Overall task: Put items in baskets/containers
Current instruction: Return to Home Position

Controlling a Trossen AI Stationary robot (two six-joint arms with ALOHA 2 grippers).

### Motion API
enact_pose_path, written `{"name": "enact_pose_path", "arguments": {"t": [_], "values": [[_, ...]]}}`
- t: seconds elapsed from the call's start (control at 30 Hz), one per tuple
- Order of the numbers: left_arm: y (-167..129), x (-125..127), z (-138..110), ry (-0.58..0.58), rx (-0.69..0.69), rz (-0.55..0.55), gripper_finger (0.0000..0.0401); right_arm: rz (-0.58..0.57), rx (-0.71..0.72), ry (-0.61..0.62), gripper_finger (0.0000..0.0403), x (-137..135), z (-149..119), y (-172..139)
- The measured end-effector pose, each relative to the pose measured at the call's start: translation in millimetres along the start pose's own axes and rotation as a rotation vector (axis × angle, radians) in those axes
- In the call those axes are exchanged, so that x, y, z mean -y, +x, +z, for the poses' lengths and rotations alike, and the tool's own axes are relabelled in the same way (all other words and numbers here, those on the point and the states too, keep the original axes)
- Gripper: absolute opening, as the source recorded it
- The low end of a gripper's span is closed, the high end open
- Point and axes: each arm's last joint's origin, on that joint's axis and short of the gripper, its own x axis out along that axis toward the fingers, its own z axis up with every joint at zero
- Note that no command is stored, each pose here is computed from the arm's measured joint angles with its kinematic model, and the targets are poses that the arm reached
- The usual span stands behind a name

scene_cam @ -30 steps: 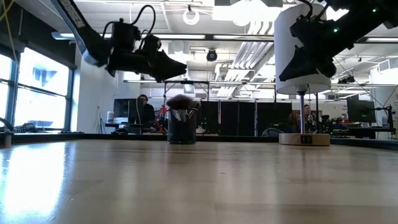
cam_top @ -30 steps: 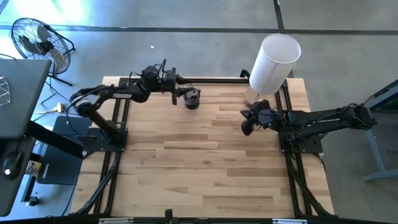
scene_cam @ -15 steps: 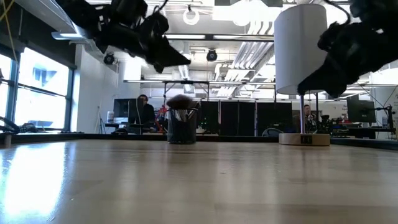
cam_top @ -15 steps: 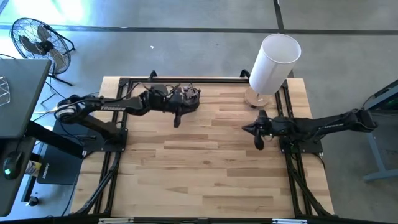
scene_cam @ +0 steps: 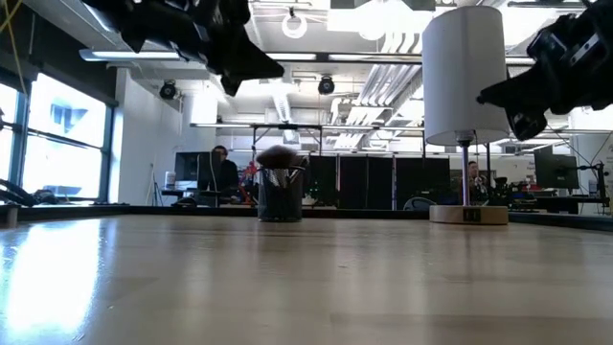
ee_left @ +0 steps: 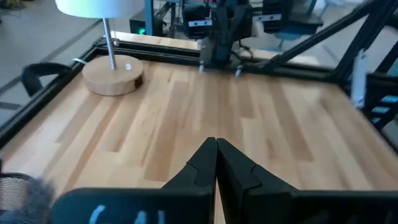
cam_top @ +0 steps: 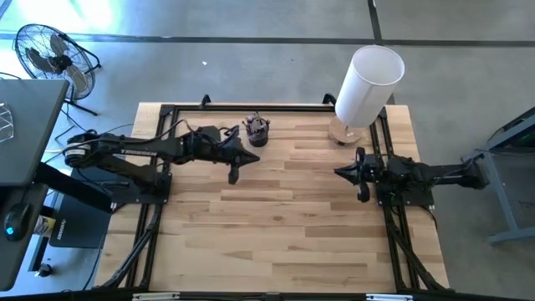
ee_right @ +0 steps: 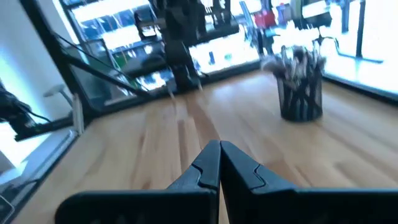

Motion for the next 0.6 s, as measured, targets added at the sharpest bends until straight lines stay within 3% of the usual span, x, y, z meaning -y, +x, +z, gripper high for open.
{"name": "enact_pose_path", "arguments": {"t": [0.17, 0.43, 0.6], "values": [[-11.7, 3.1, 4.1, -0.053, 0.02, -0.044, 0.0001, 0.041, 0.073, -0.03, 0.0, -1.3, 5.7, -6.2], [-49.1, 7.9, -1.8, -0.061, 0.117, -0.045, 0.0, 0.074, 0.046, 0.012, 0.0, -2.0, 4.1, -5.5], [-75.7, 10.0, -22.0, -0.022, 0.158, -0.028, 0.0, 0.067, 0.045, 0.01, 0.0, -1.7, 3.8, -5.0]]}}
